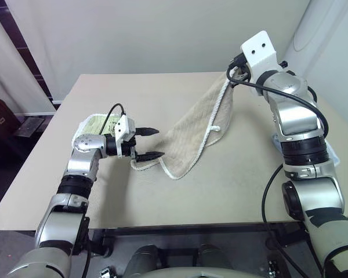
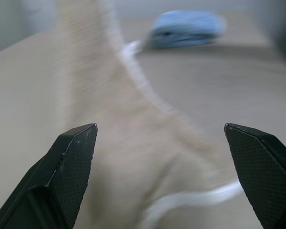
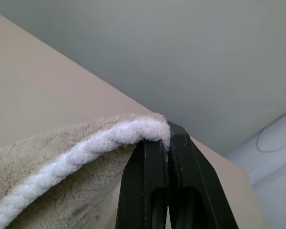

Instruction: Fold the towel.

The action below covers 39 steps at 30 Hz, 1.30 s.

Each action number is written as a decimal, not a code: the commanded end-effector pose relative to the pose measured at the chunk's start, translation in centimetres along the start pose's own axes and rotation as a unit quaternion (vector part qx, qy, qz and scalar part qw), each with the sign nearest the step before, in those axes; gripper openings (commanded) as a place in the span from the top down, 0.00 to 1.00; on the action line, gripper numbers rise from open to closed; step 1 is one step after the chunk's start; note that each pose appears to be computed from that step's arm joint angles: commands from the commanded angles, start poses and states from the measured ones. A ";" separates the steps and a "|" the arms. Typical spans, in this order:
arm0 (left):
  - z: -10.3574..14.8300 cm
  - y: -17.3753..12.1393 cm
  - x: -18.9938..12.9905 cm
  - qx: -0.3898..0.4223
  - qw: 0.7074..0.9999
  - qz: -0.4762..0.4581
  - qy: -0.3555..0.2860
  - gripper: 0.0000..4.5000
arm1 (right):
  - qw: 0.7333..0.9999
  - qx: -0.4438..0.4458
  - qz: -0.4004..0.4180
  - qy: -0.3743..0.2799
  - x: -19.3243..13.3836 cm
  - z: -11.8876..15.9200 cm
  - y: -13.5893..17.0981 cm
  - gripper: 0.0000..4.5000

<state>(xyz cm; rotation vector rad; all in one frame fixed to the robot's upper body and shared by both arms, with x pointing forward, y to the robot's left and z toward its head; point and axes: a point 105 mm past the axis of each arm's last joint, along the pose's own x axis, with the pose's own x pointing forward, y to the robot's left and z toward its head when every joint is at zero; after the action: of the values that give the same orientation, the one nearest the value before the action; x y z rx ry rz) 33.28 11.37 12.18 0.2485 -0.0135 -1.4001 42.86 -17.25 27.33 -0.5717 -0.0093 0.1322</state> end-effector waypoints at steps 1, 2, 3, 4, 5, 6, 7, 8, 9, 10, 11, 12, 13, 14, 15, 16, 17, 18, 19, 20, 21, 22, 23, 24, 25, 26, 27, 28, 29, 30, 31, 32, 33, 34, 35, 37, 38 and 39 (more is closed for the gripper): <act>0.7 -2.8 1.6 0.011 0.998 -0.069 0.000 0.00 | 1.000 0.017 -0.005 -0.019 -0.3 1.0 -0.6 0.99; 0.3 -3.4 2.0 0.009 0.997 -0.080 0.005 0.00 | 1.000 0.019 -0.005 -0.017 -0.3 0.9 -0.6 0.99; -0.1 -3.8 2.5 0.005 0.996 -0.088 0.012 0.00 | 1.000 0.020 -0.005 -0.015 -0.3 0.9 -0.7 0.99; -0.4 -4.1 2.8 0.002 0.995 -0.095 0.014 0.00 | 1.000 0.019 -0.007 -0.013 -0.3 0.8 -0.7 0.99; -0.6 -4.3 3.1 -0.001 0.995 -0.100 0.016 0.00 | 1.000 0.019 -0.007 -0.012 -0.2 0.7 -0.8 0.99; -1.0 -4.5 3.5 -0.012 0.994 -0.104 0.021 0.00 | 1.000 0.017 -0.008 -0.010 -0.2 0.6 -0.8 0.99; -1.6 -4.7 3.9 -0.017 0.993 -0.109 0.029 0.00 | 1.000 0.014 -0.009 -0.008 -0.2 0.5 -0.8 0.99; -2.1 -4.8 4.3 -0.022 0.993 -0.111 0.037 0.00 | 1.000 0.011 -0.010 -0.006 -0.2 0.4 -0.8 0.99; -2.4 -4.8 4.5 -0.025 0.992 -0.113 0.042 0.00 | 1.000 0.010 -0.010 -0.005 -0.2 0.4 -0.8 0.99; -3.0 -4.7 4.8 -0.033 0.993 -0.107 0.046 0.00 | 1.000 0.009 -0.011 -0.003 -0.2 0.3 -0.9 0.99; -3.4 -4.6 5.1 -0.038 0.993 -0.106 0.047 0.00 | 1.000 0.009 -0.012 -0.002 -0.2 0.3 -0.9 0.99; -3.7 -4.6 5.2 -0.040 0.993 -0.106 0.046 0.00 | 1.000 0.009 -0.013 -0.001 -0.2 0.2 -1.0 0.99; -4.2 -4.7 5.4 -0.041 0.992 -0.109 0.053 0.00 | 1.000 0.008 -0.014 0.001 -0.2 0.1 -1.1 0.99; -4.6 -4.8 5.6 -0.043 0.991 -0.112 0.060 0.00 | 1.000 0.008 -0.016 0.003 -0.2 0.0 -1.1 0.99; -5.0 -4.8 5.7 -0.045 0.990 -0.111 0.069 0.00 | 1.000 0.007 -0.017 0.004 -0.2 0.0 -1.2 0.99; -5.3 -4.7 5.9 -0.043 0.990 -0.110 0.078 0.00 | 1.000 0.007 -0.018 0.005 -0.2 -0.1 -1.3 0.99; -5.6 -4.6 6.0 -0.042 0.990 -0.108 0.085 0.00 | 1.000 0.006 -0.020 0.006 -0.3 -0.1 -1.3 0.99; -5.9 -4.5 6.1 -0.045 0.989 -0.105 0.094 0.00 | 1.000 0.004 -0.022 0.006 -0.3 -0.2 -1.4 0.99; -6.2 -4.3 6.2 -0.046 0.988 -0.103 0.101 0.00 | 1.000 0.003 -0.024 0.007 -0.3 -0.2 -1.5 0.99; -6.3 -4.3 6.2 -0.047 0.988 -0.104 0.107 0.00 | 1.000 0.003 -0.025 0.008 -0.3 -0.3 -1.5 0.99; -6.5 -4.1 6.3 -0.048 0.987 -0.103 0.113 0.00 | 1.000 0.003 -0.025 0.009 -0.3 -0.3 -1.5 0.99; -6.6 -4.0 6.3 -0.046 0.987 -0.100 0.118 0.00 | 1.000 0.004 -0.025 0.009 -0.3 -0.3 -1.5 0.99; -6.8 -3.8 6.3 -0.043 0.986 -0.099 0.126 0.00 | 1.000 0.003 -0.025 0.010 -0.3 -0.4 -1.4 0.99; -7.0 -3.8 6.2 -0.040 0.985 -0.100 0.134 0.00 | 1.000 0.002 -0.026 0.010 -0.3 -0.5 -1.4 0.99; -7.1 -3.7 6.2 -0.038 0.984 -0.101 0.139 0.00 | 1.000 0.002 -0.026 0.011 -0.3 -0.5 -1.4 0.99; -7.3 -3.7 6.1 -0.042 0.983 -0.102 0.144 0.00 | 1.000 0.001 -0.026 0.011 -0.2 -0.6 -1.3 0.99; -7.3 -3.6 6.1 -0.047 0.983 -0.101 0.143 0.00 | 1.000 -0.001 -0.027 0.012 -0.2 -0.6 -1.3 0.99; -7.3 -3.5 6.2 -0.056 0.983 -0.098 0.142 0.00 | 1.000 -0.002 -0.029 0.012 -0.2 -0.6 -1.3 0.99; -7.3 -3.6 6.2 -0.064 0.982 -0.101 0.145 0.04 | 0.999 -0.003 -0.031 0.012 -0.2 -0.6 -1.3 1.00; -7.4 -3.7 6.1 -0.068 0.981 -0.109 0.148 0.09 | 0.999 -0.004 -0.032 0.012 -0.2 -0.6 -1.3 1.00; -7.4 -3.9 5.9 -0.069 0.979 -0.114 0.153 0.13 | 0.999 -0.003 -0.032 0.012 -0.2 -0.7 -1.3 1.00; -7.5 -3.9 5.8 -0.068 0.978 -0.117 0.157 0.19 | 0.999 -0.004 -0.032 0.012 -0.2 -0.7 -1.3 1.00; -7.6 -3.9 5.8 -0.070 0.978 -0.117 0.160 0.28 | 0.999 -0.006 -0.033 0.012 -0.2 -0.7 -1.3 1.00; -7.7 -3.9 5.7 -0.071 0.977 -0.116 0.162 0.36 | 0.999 -0.008 -0.033 0.012 -0.2 -0.7 -1.4 1.00; -7.8 -3.9 5.7 -0.074 0.976 -0.116 0.166 0.44 | 0.999 -0.008 -0.034 0.013 -0.2 -0.8 -1.4 1.00; -8.2 -4.0 5.5 -0.073 0.975 -0.117 0.176 0.60 | 0.999 -0.009 -0.034 0.013 -0.2 -0.8 -1.4 1.00; -8.4 -4.1 5.4 -0.070 0.974 -0.117 0.181 0.70 | 0.999 -0.010 -0.034 0.013 -0.2 -0.8 -1.4 1.00; -8.5 -4.1 5.3 -0.066 0.973 -0.118 0.185 0.77 | 0.999 -0.010 -0.035 0.013 -0.2 -0.8 -1.5 1.00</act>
<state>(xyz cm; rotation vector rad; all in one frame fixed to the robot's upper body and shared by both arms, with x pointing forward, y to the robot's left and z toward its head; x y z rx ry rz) 32.11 6.25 3.95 0.3600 0.3403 -1.5484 43.01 -18.73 25.95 -0.5714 0.0461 0.0836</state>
